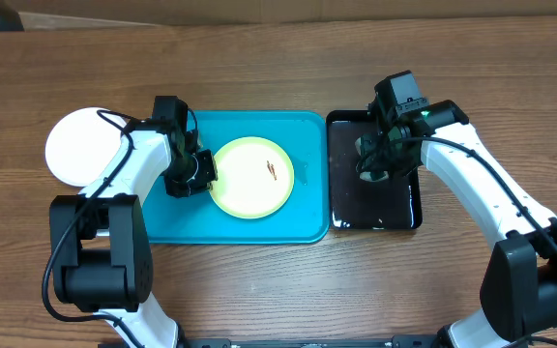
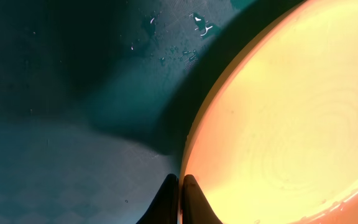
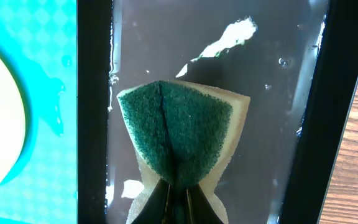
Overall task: Clean dirty plates on tray and stack at the side
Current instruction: 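Lift the sponge with right gripper and move it over the yellow plate, then scrub the yellow plate with the sponge held in right gripper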
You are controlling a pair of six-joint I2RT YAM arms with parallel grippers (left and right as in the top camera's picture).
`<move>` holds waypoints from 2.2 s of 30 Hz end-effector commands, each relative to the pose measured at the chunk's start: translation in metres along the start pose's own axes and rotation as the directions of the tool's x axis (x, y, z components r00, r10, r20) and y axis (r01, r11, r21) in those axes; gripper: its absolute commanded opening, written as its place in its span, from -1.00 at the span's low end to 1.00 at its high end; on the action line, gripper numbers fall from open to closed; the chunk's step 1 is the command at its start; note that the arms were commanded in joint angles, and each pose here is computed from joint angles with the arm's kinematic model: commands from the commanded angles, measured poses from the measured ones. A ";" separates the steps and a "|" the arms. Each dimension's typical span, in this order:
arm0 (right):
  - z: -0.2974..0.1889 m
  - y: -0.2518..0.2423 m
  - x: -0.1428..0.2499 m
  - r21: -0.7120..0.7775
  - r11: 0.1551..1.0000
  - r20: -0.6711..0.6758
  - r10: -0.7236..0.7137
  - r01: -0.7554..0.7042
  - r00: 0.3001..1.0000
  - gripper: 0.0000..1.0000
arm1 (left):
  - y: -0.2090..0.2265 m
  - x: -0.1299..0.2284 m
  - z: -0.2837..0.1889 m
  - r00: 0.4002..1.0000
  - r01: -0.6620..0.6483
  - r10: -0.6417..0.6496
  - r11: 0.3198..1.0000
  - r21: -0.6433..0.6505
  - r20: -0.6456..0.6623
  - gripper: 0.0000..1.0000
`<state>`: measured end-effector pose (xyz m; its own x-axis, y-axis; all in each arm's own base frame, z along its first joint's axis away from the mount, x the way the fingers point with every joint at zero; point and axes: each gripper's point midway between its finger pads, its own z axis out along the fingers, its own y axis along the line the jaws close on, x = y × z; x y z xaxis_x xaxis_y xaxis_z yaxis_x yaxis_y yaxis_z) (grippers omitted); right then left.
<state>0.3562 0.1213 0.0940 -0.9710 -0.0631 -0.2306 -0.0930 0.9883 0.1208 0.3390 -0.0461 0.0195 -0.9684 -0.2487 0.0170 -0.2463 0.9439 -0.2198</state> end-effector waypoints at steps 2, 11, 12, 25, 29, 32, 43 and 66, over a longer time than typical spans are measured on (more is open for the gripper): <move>-0.010 0.014 -0.008 -0.063 0.998 0.018 -0.015 0.016 1.000 -0.93 | -0.006 0.003 -0.002 1.000 -0.001 0.001 1.000 0.021 0.001 -0.92; -0.053 0.091 -0.033 -0.273 0.954 0.119 -0.095 0.124 0.988 -0.93 | -0.006 0.002 -0.002 1.000 0.000 0.000 1.000 0.023 0.006 -0.92; -0.056 0.103 -0.034 -0.270 0.951 0.141 -0.116 0.151 0.983 -0.93 | -0.006 0.002 -0.002 1.000 0.000 0.000 1.000 0.023 0.006 -0.92; 0.004 0.163 -0.019 0.047 0.943 0.198 -0.332 0.330 0.922 -0.93 | -0.006 0.002 -0.002 1.000 0.000 0.000 1.000 0.023 0.005 -0.92; 0.020 0.171 -0.028 0.131 0.932 0.249 -0.360 0.337 0.899 -0.93 | -0.006 0.003 -0.002 1.000 0.001 -0.001 1.000 0.022 0.002 -0.92; 0.030 0.179 -0.031 0.129 0.930 0.264 -0.368 0.345 0.892 -0.93 | -0.006 0.004 -0.002 1.000 0.002 -0.002 1.000 0.021 -0.001 -0.92; 0.078 0.180 -0.029 0.144 0.925 0.227 -0.377 0.351 0.898 -0.93 | -0.005 0.004 -0.002 1.000 0.002 -0.002 1.000 0.020 -0.004 -0.92; 0.125 0.175 0.011 0.040 0.926 0.081 -0.376 0.374 0.923 -0.89 | -0.005 0.005 -0.002 1.000 0.002 -0.002 1.000 0.019 -0.006 -0.92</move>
<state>0.3758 0.3128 0.0226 -0.8137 -0.4028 -0.4192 -0.4193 0.9061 -0.0567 0.3380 -0.0479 0.0194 -0.9684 -0.2484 0.0230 -0.2470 0.9415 -0.2293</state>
